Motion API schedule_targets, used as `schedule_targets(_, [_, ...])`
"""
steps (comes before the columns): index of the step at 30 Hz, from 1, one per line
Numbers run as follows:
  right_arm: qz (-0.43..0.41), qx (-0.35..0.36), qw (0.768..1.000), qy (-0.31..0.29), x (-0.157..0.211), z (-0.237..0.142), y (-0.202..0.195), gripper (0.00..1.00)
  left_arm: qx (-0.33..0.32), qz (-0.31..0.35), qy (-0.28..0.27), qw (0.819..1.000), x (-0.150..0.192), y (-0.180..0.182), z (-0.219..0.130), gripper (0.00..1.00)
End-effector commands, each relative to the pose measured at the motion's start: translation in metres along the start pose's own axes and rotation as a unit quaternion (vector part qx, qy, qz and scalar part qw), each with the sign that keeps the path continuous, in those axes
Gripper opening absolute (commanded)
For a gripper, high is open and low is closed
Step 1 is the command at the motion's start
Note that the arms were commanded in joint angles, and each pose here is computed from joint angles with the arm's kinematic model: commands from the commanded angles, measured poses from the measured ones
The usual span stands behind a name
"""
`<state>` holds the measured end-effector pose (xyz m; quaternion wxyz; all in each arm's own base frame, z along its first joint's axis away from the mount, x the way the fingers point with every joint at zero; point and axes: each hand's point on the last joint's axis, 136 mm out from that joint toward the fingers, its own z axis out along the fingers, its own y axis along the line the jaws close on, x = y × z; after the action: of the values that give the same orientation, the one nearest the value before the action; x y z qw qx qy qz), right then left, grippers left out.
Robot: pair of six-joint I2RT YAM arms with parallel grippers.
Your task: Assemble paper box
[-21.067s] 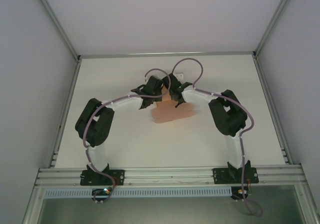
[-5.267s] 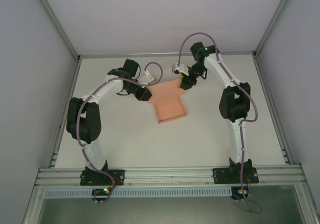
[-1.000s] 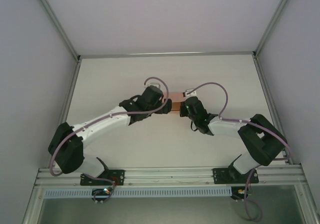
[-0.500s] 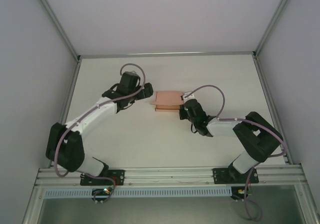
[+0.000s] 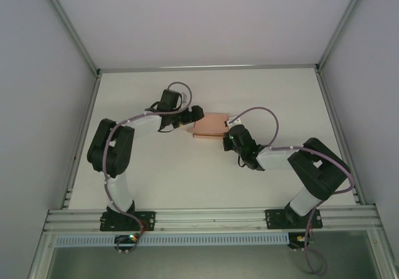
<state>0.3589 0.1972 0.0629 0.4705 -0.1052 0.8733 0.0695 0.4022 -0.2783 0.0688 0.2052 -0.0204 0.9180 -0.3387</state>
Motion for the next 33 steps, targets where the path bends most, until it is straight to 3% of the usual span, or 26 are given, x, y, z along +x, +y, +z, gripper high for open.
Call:
schedule_targets(1, [-0.03, 0.017, 0.995, 0.096, 0.054, -0.003, -0.011, 0.06, 0.031, -0.011, 0.015, 0.999, 0.0, 0.0, 0.015, 0.85])
schedule_targets(5, [-0.014, 0.025, 0.994, 0.106, 0.054, -0.017, -0.017, 0.1, 0.022, -0.028, 0.029, 0.999, 0.008, 0.02, 0.026, 0.71])
schedule_targets(7, [-0.004, 0.009, 0.995, 0.102, 0.051, -0.028, -0.014, 0.27, 0.017, -0.037, 0.029, 0.999, 0.011, 0.029, 0.029, 0.58])
schedule_targets(13, [0.01, -0.017, 0.996, 0.084, 0.033, -0.059, -0.013, 0.74, 0.014, -0.047, 0.042, 0.998, 0.022, 0.039, 0.037, 0.43])
schedule_targets(19, [0.055, -0.055, 0.995, 0.063, -0.007, -0.068, -0.008, 1.0, -0.006, -0.038, 0.045, 0.998, 0.029, 0.047, 0.034, 0.38])
schedule_targets(24, [0.149, -0.064, 0.983, 0.088, -0.042, -0.043, -0.021, 1.0, -0.009, -0.044, 0.05, 0.998, 0.038, 0.054, 0.036, 0.31])
schedule_targets(33, [0.29, -0.161, 0.929, 0.167, -0.05, 0.006, -0.02, 0.99, 0.029, -0.068, 0.037, 0.997, 0.044, 0.058, 0.034, 0.21])
